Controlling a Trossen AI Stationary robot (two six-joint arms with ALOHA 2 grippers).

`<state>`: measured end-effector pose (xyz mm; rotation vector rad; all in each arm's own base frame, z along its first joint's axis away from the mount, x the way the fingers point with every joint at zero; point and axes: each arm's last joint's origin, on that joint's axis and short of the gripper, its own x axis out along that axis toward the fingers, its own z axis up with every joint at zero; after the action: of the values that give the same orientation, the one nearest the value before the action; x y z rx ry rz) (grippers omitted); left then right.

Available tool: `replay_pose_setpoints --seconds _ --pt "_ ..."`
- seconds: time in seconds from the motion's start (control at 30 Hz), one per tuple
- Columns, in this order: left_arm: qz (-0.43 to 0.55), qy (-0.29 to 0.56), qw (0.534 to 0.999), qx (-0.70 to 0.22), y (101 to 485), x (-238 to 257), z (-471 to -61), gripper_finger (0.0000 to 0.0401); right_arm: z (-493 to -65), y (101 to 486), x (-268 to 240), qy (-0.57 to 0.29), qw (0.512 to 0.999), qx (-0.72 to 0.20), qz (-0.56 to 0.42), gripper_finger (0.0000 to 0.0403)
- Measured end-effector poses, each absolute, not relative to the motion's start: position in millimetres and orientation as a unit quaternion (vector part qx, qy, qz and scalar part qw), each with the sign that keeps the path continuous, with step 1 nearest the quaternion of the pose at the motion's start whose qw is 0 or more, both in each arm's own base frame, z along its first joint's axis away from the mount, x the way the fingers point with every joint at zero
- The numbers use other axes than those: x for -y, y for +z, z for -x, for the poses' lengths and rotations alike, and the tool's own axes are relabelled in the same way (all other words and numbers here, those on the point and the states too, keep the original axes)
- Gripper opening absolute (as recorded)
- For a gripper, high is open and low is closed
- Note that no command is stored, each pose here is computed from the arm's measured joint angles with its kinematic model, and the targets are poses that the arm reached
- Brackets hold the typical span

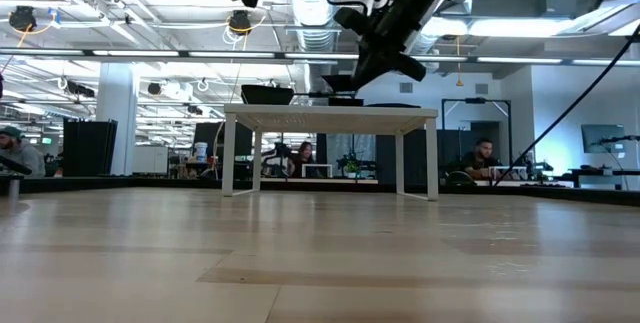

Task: Pick & Place Mini shaped plates
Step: Stack the square plate on top of the other square plates on the shelf

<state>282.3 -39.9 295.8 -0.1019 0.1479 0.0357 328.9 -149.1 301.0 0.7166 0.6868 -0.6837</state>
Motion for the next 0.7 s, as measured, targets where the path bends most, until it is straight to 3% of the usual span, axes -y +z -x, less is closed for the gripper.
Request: replay_pose_setpoints --seconds 0.53,0.7 --pt "0.055 0.009 0.996 -0.074 295.8 45.4 -281.5 0.0092 -329.3 289.1 154.9 -0.337 0.805 -0.344 -0.347 0.0006" --pt "0.056 0.009 0.996 -0.074 295.8 45.3 -281.5 0.0092 -327.5 288.1 155.3 -0.333 0.801 -0.353 -0.35 0.0025"
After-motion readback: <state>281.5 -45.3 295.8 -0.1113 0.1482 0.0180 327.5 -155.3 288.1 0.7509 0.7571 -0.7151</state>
